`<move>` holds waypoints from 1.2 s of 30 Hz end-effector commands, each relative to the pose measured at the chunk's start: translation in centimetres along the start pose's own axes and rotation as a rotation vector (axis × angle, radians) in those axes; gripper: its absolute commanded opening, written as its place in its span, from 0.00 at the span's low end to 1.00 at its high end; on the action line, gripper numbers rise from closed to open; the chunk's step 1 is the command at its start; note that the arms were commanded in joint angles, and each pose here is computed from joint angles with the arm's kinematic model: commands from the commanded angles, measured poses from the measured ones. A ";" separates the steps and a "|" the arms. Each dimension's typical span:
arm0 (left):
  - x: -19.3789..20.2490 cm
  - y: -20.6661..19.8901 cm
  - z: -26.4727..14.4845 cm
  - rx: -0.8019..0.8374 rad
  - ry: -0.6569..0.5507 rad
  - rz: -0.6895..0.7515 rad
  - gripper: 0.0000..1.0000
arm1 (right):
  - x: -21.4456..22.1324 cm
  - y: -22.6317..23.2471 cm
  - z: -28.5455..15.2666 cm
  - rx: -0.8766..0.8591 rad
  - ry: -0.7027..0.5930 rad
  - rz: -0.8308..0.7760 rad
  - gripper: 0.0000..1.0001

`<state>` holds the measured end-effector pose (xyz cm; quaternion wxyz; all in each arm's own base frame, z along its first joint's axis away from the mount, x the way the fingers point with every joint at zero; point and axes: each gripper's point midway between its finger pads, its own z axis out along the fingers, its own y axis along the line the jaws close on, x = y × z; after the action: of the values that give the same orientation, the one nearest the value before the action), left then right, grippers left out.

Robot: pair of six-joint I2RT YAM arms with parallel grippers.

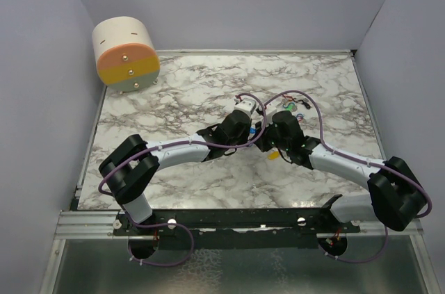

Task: Put the keys on the keyring

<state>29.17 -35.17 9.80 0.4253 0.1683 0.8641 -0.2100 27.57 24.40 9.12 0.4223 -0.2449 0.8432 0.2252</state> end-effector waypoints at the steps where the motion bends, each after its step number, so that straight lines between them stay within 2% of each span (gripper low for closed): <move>1: -1.0 -1.4 0.1 0.053 -0.023 -0.006 0.00 | -0.8 0.4 0.0 -0.010 -0.038 -0.014 0.01; 19: 0.2 -1.0 -0.7 0.057 -0.006 -0.005 0.00 | -1.1 0.2 -0.3 0.006 -0.052 -0.003 0.01; 36: -0.7 -1.1 -0.3 0.044 -0.025 0.005 0.00 | -0.8 1.1 -0.5 -0.048 -0.048 -0.031 0.01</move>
<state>28.58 -35.05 9.05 0.4156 0.1754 0.8667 -0.2130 27.40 24.45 9.08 0.4221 -0.2481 0.8422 0.2256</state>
